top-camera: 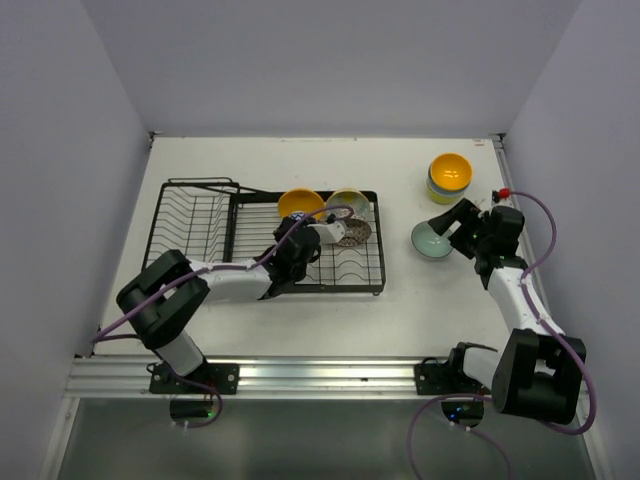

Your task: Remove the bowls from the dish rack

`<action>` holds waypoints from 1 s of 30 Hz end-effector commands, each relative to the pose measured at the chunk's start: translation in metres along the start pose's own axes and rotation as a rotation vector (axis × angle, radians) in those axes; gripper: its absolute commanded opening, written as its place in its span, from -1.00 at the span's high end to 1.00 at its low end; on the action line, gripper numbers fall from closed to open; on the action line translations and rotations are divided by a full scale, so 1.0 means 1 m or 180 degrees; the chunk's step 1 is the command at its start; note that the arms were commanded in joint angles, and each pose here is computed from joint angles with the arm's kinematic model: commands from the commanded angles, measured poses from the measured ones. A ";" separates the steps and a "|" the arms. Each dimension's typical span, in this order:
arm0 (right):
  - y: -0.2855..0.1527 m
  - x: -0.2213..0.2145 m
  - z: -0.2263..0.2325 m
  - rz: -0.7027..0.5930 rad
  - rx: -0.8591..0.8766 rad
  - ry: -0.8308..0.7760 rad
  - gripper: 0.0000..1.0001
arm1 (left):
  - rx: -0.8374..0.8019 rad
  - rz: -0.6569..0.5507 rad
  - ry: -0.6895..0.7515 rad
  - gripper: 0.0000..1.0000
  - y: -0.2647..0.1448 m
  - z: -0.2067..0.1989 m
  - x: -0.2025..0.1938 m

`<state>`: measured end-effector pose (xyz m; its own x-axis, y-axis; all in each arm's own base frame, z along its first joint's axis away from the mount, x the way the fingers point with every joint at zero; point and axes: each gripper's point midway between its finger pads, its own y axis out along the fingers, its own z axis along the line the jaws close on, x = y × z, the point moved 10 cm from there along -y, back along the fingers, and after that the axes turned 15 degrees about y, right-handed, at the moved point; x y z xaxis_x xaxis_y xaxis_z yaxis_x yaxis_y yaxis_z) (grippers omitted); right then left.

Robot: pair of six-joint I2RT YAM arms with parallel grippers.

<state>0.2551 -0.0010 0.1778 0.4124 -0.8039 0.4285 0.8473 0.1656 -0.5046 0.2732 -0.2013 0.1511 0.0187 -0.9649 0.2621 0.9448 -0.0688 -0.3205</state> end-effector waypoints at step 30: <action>0.001 0.003 0.000 -0.0121 0.0032 -0.0026 -0.66 | 0.1339 0.0187 -0.0984 1.00 -0.039 0.035 0.009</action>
<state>0.2533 -0.0007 0.1742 0.4164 -0.8049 0.4229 0.8420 0.1659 -0.5133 0.2493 -0.1929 0.1669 0.1506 -0.9122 0.3811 0.9886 0.1395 -0.0568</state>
